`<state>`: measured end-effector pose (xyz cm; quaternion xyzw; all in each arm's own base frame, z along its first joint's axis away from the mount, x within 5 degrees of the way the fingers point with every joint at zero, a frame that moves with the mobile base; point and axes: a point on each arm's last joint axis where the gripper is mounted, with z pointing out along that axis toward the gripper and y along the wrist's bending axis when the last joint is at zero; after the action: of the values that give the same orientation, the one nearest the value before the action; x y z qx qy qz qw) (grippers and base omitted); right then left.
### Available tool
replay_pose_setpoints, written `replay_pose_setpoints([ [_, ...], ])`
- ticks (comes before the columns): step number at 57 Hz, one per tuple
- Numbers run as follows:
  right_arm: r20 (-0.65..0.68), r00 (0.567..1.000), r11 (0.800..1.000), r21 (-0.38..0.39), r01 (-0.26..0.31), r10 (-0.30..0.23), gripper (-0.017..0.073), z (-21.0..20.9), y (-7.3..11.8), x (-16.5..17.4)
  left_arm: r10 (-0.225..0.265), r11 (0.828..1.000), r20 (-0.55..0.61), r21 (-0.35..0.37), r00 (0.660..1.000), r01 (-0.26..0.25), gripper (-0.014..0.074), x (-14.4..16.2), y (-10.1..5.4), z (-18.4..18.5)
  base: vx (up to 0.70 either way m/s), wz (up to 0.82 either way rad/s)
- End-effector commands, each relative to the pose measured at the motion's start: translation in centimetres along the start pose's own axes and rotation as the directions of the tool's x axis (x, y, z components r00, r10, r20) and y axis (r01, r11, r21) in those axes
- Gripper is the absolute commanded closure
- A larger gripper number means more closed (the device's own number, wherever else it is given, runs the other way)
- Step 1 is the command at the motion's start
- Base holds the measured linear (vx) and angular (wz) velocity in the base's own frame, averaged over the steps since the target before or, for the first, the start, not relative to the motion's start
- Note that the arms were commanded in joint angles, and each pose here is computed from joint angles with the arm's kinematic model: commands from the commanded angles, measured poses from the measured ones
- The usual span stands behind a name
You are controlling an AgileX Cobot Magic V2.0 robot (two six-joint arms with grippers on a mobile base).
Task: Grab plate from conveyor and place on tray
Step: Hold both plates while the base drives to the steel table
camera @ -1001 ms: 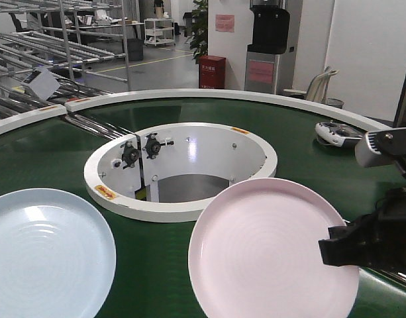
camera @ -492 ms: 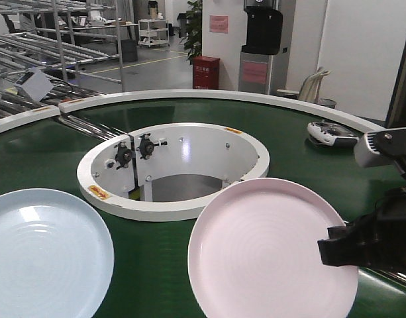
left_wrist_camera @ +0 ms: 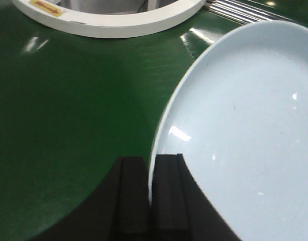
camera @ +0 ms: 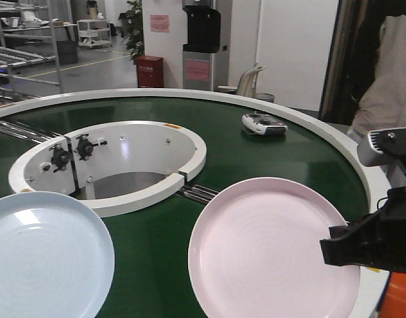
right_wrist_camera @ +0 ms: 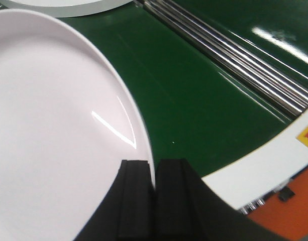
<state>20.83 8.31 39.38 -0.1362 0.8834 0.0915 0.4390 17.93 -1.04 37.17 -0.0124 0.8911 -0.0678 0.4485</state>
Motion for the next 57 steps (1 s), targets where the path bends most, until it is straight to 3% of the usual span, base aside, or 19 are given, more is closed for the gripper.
replay_pose_setpoints([
  [1,0.129,0.992,1.0,0.0,0.013,-0.013,0.0572,-1.49,-0.02,-1.46,-0.016,1.0,0.116,0.02,0.993,0.014,0.0594,-1.43,-0.34,-0.98,-0.1,-0.38],
  [57,0.126,0.992,1.0,0.0,0.013,-0.013,0.0572,-1.49,-0.02,-1.43,-0.016,1.0,0.117,0.02,0.993,0.014,0.0594,-1.43,-0.35,-1.02,-0.11,-0.48],
])
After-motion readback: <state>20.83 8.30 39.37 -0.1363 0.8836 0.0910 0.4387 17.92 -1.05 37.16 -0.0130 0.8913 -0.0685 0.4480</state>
